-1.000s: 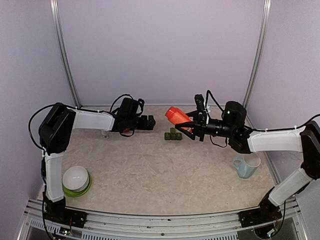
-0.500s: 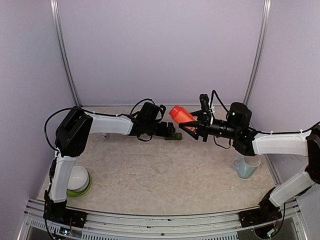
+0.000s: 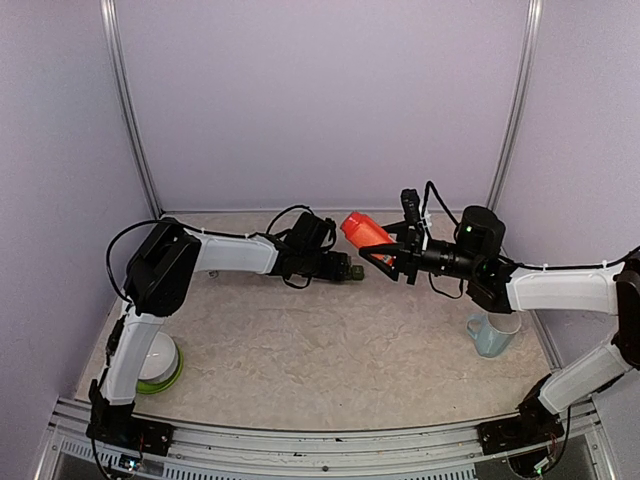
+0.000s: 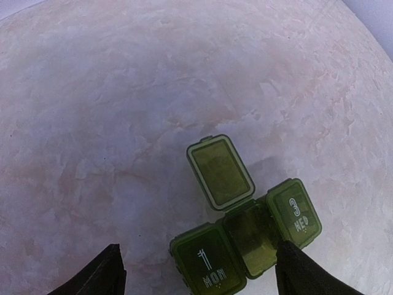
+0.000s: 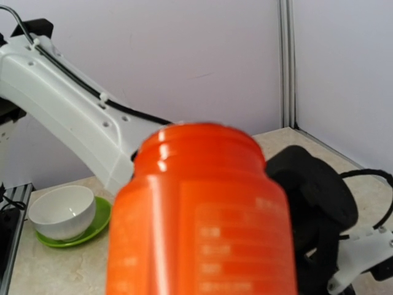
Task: Sort the pills into containers
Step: Move the pill container to the center of the board, then hold the pill container at the center of the board.
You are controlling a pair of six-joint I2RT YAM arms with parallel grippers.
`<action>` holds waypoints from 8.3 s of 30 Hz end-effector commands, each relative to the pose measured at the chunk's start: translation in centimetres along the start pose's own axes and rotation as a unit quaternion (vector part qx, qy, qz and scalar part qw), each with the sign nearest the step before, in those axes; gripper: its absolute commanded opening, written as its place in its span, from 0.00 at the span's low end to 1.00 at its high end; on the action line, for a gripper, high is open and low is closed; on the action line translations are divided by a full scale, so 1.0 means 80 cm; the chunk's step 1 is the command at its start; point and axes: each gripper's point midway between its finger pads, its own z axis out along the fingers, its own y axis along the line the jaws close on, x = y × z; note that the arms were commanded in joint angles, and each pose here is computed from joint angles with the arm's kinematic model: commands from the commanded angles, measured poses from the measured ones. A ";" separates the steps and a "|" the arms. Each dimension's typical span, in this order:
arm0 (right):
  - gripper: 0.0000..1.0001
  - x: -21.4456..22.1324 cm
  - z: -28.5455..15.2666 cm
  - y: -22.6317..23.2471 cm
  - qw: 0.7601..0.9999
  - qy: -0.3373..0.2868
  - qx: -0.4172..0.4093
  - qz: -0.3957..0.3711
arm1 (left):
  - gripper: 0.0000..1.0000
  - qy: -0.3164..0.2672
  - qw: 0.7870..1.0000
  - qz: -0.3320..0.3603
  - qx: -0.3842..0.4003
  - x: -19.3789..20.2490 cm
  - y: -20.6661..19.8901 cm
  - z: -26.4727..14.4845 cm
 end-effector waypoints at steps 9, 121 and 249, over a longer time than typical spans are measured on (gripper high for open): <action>0.11 -0.016 -0.009 -0.001 1.000 -0.019 0.008 -0.021 | 0.66 0.018 0.999 0.003 -0.028 0.016 0.010 0.027; 0.11 0.147 0.027 -0.040 0.992 0.105 0.012 0.071 | 0.99 -0.112 0.990 -0.011 0.090 0.065 0.049 -0.075; 0.11 0.180 0.036 -0.055 0.983 0.152 0.024 0.097 | 0.47 -0.148 0.984 0.007 0.095 0.076 0.020 -0.055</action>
